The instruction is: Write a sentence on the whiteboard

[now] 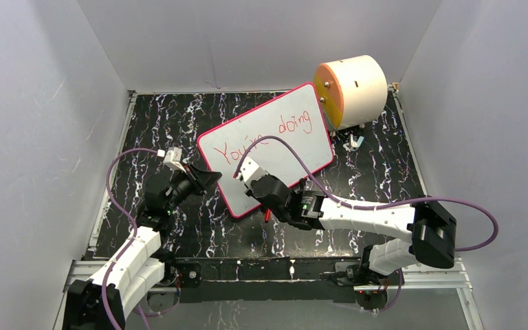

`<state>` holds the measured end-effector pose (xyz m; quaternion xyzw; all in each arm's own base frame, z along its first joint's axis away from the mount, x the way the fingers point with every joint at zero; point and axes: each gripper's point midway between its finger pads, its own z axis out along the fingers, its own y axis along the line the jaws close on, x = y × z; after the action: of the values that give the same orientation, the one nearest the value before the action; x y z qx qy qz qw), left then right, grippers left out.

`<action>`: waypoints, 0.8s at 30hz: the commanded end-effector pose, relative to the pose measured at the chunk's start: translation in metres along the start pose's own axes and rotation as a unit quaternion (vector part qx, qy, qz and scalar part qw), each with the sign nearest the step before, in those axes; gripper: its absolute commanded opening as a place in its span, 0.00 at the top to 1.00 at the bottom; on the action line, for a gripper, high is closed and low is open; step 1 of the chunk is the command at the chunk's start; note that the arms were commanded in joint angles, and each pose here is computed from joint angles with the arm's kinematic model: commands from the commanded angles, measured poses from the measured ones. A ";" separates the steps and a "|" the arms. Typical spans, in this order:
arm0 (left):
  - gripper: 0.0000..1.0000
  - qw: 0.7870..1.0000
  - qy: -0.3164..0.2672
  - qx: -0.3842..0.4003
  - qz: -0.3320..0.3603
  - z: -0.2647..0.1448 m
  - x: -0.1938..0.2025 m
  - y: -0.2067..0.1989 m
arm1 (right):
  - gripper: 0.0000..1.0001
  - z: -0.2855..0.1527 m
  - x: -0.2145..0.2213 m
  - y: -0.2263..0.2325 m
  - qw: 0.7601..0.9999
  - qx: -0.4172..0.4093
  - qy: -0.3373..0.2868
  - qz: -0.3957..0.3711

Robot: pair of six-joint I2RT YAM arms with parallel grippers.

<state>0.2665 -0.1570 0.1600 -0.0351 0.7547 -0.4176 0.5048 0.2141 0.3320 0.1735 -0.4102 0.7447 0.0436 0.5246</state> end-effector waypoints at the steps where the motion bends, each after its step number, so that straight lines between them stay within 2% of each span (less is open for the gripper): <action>1: 1.00 1.000 -0.009 -0.017 0.001 0.000 -0.007 0.004 | 1.00 -0.004 -0.030 -0.016 0.998 0.025 -0.052 0.038; 13: 1.00 1.000 -0.007 -0.016 0.000 0.001 -0.007 0.004 | 1.00 0.001 -0.031 -0.015 0.998 0.015 -0.050 0.037; 24: 1.00 1.000 -0.008 -0.015 0.000 0.002 -0.007 0.003 | 1.00 -0.005 -0.009 -0.007 0.999 -0.012 0.001 0.030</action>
<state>0.2674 -0.1566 0.1585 -0.0371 0.7563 -0.4161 0.5036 0.2176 0.3319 0.1736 -0.4045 0.7487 0.0527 0.5226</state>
